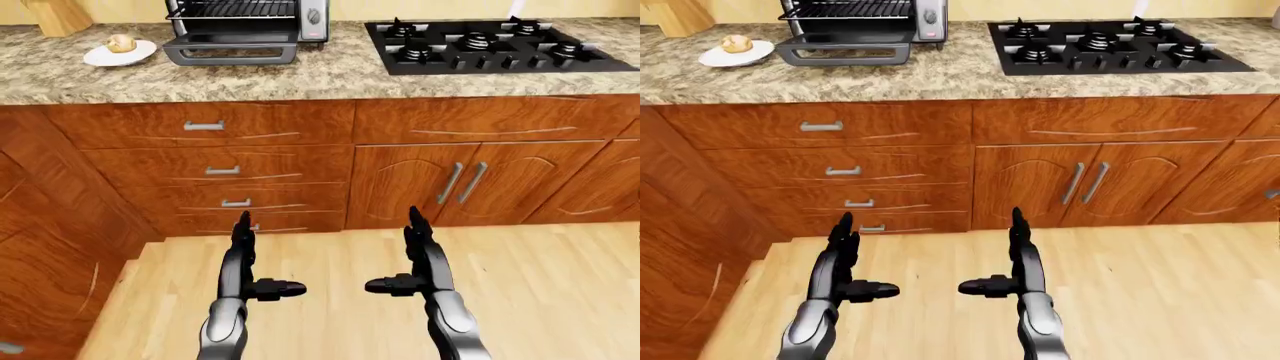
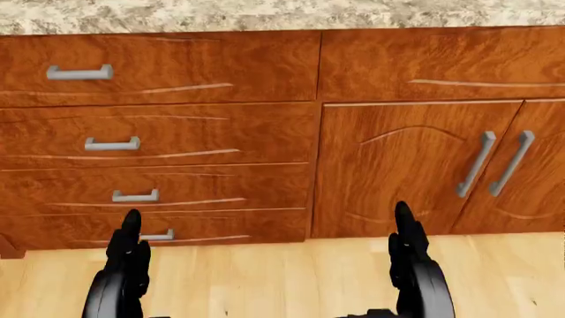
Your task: Place the scone on the rack of the toaster oven.
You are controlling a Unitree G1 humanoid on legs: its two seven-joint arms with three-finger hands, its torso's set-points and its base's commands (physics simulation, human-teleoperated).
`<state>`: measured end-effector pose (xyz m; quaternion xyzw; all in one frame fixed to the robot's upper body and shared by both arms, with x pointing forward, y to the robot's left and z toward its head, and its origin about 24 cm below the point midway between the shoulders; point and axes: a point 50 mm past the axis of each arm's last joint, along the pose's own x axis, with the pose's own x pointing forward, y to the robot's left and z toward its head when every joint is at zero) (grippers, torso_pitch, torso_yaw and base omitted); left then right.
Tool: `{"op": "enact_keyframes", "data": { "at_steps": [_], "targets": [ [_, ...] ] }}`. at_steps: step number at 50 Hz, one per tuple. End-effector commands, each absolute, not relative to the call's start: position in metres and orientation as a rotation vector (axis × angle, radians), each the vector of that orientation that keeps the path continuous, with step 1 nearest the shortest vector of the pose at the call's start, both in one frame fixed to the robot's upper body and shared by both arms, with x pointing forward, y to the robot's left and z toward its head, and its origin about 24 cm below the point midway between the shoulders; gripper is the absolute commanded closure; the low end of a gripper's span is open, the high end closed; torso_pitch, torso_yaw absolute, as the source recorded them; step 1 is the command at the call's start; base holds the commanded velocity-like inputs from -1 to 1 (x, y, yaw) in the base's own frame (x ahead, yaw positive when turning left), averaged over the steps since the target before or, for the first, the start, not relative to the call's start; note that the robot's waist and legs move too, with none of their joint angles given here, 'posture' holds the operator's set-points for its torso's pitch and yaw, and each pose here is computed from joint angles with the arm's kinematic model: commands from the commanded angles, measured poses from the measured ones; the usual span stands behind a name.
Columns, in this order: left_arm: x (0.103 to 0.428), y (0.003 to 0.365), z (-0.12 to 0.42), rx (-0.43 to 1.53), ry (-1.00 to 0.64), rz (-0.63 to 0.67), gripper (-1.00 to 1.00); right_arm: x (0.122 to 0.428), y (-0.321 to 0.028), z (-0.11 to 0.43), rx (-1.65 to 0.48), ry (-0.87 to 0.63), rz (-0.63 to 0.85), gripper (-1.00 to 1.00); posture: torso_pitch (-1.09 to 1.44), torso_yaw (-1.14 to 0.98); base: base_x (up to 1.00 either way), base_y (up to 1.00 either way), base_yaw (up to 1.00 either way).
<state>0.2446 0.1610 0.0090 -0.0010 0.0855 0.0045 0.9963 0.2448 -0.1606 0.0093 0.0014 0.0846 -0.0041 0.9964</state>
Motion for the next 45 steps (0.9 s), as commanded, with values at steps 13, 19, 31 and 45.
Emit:
{"op": "enact_keyframes", "data": {
  "at_steps": [13,19,31,45],
  "targets": [
    [0.256,0.158,0.068,0.014,-0.035,-0.018,-1.0,0.254,-0.163,0.061,0.024,-0.044,-0.028,-1.0,0.0,0.0,0.0,0.0,0.0],
    [0.26,0.155,0.11,0.024,-0.085,-0.02,-1.0,0.256,-0.161,0.092,0.028,-0.096,-0.021,-1.0,0.0,0.0,0.0,0.0,0.0],
    [0.253,0.151,0.165,0.058,-0.16,-0.051,-1.0,0.257,-0.159,0.15,-0.004,-0.194,-0.016,-1.0,0.0,0.0,0.0,0.21,0.0],
    [0.251,0.16,0.18,0.049,-0.186,-0.02,-1.0,0.259,-0.151,0.156,-0.004,-0.223,0.01,-1.0,0.0,0.0,0.0,0.7,0.0]
  ]
}}
